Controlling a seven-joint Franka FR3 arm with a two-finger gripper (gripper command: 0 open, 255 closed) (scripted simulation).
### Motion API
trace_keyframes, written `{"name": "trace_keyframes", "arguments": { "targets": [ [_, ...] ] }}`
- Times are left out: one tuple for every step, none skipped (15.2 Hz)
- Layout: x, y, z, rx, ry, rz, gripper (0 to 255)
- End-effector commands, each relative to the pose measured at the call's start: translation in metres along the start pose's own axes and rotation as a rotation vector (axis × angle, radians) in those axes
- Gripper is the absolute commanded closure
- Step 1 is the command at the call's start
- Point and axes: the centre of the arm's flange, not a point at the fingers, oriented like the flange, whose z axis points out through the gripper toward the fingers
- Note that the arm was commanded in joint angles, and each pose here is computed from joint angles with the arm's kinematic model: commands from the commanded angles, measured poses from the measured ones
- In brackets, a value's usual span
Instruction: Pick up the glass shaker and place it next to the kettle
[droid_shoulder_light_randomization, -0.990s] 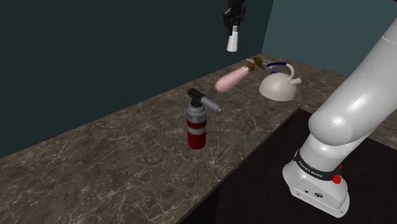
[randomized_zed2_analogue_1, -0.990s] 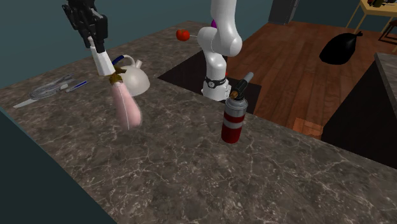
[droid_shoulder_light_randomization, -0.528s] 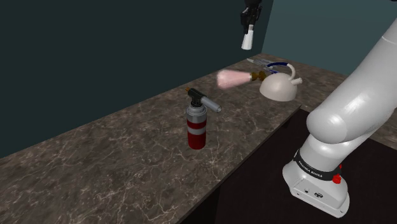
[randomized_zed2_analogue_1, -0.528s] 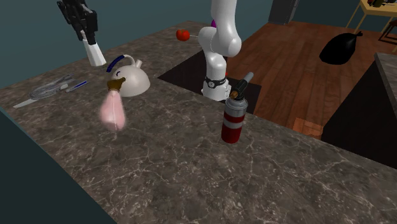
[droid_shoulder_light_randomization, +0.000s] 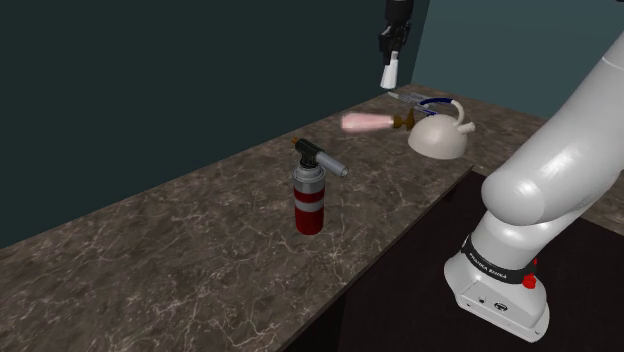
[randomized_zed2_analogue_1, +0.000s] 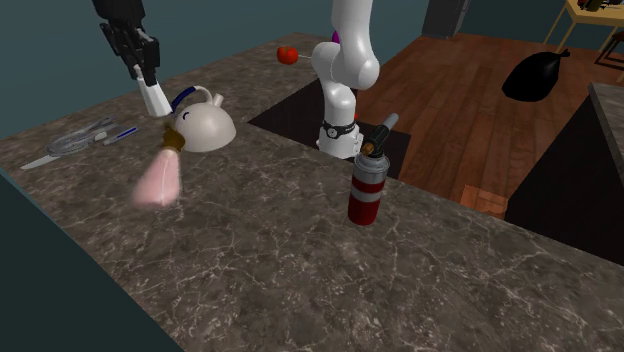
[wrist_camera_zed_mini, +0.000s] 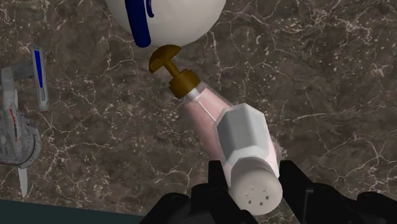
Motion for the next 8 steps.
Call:
{"name": "trace_keyframes", "arguments": {
  "targets": [
    [0.000, -0.002, 0.010, 0.000, 0.001, 0.000, 255],
    [-0.001, -0.002, 0.015, 0.000, 0.001, 0.000, 255],
    [-0.001, -0.003, 0.021, 0.000, 0.001, 0.000, 255],
    [-0.001, -0.004, 0.026, 0.000, 0.001, 0.000, 255],
    [-0.001, -0.004, 0.031, 0.000, 0.001, 0.000, 255],
    [-0.001, -0.005, 0.036, 0.000, 0.001, 0.000, 255],
    [-0.002, -0.005, 0.042, 0.000, 0.001, 0.000, 255],
    [-0.002, -0.006, 0.047, 0.000, 0.001, 0.000, 255]
  ]
}}
